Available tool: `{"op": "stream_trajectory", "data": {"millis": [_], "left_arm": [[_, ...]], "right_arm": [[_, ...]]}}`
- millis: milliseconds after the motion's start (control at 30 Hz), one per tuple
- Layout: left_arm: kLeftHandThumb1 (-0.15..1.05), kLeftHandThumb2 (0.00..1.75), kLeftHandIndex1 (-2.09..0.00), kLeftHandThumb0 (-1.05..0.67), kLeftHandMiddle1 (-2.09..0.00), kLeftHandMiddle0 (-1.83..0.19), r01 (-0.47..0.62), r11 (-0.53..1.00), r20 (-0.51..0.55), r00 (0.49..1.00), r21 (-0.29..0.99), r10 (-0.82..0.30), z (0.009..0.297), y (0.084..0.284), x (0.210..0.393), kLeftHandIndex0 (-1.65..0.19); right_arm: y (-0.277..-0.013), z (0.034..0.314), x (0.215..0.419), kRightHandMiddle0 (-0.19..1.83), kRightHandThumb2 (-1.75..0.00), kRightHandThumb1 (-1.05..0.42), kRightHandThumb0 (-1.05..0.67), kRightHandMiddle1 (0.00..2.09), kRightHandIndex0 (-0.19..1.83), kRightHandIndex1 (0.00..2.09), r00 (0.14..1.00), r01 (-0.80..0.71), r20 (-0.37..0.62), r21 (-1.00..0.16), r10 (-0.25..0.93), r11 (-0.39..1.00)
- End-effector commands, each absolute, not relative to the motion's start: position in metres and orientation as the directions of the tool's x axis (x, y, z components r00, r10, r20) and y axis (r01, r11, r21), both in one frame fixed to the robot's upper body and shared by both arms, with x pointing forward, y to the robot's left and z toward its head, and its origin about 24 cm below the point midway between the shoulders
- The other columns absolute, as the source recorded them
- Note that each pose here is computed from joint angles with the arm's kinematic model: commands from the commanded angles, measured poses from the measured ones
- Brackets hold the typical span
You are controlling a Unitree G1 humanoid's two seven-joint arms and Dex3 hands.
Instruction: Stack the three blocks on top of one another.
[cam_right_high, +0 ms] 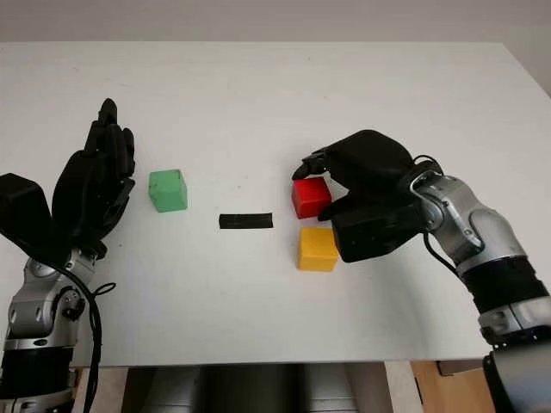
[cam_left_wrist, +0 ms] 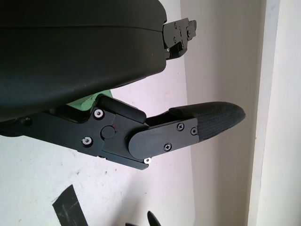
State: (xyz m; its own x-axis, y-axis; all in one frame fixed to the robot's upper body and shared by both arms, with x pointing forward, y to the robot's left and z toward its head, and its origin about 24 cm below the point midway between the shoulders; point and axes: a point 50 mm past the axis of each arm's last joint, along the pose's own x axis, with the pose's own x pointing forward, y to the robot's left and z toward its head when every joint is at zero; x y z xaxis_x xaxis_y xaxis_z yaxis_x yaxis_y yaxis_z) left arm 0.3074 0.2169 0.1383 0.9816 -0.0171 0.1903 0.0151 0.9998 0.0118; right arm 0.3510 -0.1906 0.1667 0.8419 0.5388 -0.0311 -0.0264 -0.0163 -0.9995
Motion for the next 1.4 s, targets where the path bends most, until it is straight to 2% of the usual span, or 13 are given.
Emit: {"op": "stream_trajectory", "data": {"millis": [0,167,333,533,700,900,1067,1367], "left_arm": [[1.05,0.65,0.00,-0.77,0.00,0.19,0.017,1.000,0.203,0.979,0.018,-0.021,0.141,0.217,0.306,0.19],[1.05,0.65,0.00,-0.76,0.00,0.19,0.017,1.000,0.207,0.978,0.018,-0.021,0.141,0.217,0.306,0.19],[1.05,0.65,0.00,-0.76,0.00,0.19,0.017,1.000,0.205,0.979,0.015,-0.020,0.140,0.217,0.306,0.19],[1.05,0.64,0.00,-0.77,0.00,0.19,0.014,1.000,0.199,0.980,0.013,-0.016,0.140,0.217,0.306,0.19],[1.05,0.63,0.00,-0.77,0.00,0.19,0.016,1.000,0.200,0.980,0.007,-0.017,0.140,0.217,0.306,0.19],[1.05,0.62,0.00,-0.77,0.00,0.19,0.019,1.000,0.202,0.979,0.010,-0.021,0.141,0.217,0.306,0.19],[1.05,0.63,0.00,-0.77,0.00,0.19,0.019,1.000,0.201,0.979,0.014,-0.022,0.141,0.217,0.306,0.19],[1.05,0.64,0.00,-0.77,0.00,0.19,0.019,1.000,0.198,0.980,0.015,-0.022,0.141,0.216,0.305,0.19]], "right_arm": [[-0.191,0.172,0.352,0.31,-0.06,-0.94,-0.47,1.30,0.62,0.13,0.841,-0.006,0.013,-0.999,0.541,0.034],[-0.192,0.173,0.352,0.35,-0.07,-0.98,-0.36,1.45,0.65,0.15,0.844,-0.002,0.027,-0.999,0.535,0.054],[-0.193,0.175,0.352,0.36,-0.05,-0.97,-0.30,1.45,0.66,0.15,0.845,-0.002,0.050,-0.995,0.533,0.095],[-0.196,0.181,0.360,0.33,-0.05,-0.97,-0.34,1.40,0.59,0.12,0.872,-0.064,0.054,-0.973,0.487,0.222],[-0.197,0.196,0.368,0.33,-0.05,-0.96,-0.35,1.37,0.54,0.09,0.870,-0.113,0.034,-0.958,0.492,0.265],[-0.182,0.221,0.374,0.37,-0.05,-0.94,-0.37,1.46,0.53,0.09,0.811,-0.109,0.047,-0.967,0.584,0.229],[-0.161,0.236,0.374,0.45,-0.05,-0.90,-0.32,1.35,0.52,0.08,0.735,-0.130,0.021,-0.977,0.678,0.171],[-0.131,0.237,0.370,0.49,-0.05,-0.88,-0.33,1.33,0.52,0.07,0.608,-0.060,-0.028,-0.998,0.793,0.011]]}}
